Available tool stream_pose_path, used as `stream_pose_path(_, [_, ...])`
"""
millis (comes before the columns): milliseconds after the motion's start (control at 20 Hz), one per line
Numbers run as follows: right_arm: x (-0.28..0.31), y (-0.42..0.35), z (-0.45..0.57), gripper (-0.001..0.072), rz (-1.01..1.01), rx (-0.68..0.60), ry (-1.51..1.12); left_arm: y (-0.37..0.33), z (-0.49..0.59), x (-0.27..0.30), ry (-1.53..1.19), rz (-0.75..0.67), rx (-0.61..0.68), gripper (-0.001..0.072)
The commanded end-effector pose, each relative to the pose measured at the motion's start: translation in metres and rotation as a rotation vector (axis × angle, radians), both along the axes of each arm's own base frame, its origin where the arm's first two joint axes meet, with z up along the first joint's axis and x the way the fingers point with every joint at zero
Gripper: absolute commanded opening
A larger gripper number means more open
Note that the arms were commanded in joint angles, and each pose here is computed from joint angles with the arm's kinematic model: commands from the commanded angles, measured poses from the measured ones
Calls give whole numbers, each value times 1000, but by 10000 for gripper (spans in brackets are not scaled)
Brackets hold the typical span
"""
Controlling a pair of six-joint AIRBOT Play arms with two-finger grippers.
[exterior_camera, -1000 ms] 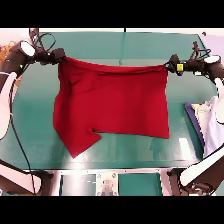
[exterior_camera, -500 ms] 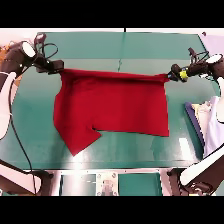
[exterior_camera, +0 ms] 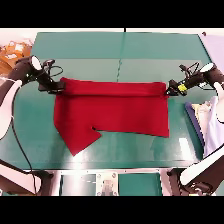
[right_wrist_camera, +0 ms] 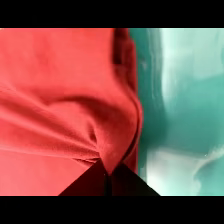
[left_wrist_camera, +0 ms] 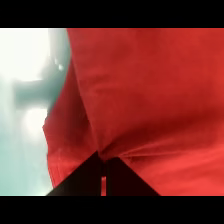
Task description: Fold the shirts.
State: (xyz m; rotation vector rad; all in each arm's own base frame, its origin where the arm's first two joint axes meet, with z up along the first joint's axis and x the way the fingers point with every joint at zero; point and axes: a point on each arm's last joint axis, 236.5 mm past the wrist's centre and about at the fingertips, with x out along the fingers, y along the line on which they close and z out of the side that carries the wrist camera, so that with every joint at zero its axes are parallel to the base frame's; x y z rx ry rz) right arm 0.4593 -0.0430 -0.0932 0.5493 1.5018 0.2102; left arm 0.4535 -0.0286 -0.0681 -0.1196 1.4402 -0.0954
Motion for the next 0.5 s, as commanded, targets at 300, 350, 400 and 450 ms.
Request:
stream_pose_path(300, [-15,5,-5,17,19,18,55,-13,-13,-20,69,-11,-58,24])
stream_pose_path(350, [-15,5,-5,37,16,19,56,-14,-13,-19,67,-10,-62,25])
stream_pose_path(400, [-15,5,-4,203,6,19,61,-17,-13,-20,68,-7,-76,32])
stream_pose_path(450, [-16,4,-2,337,-4,18,68,-21,-10,-21,79,-6,-93,300])
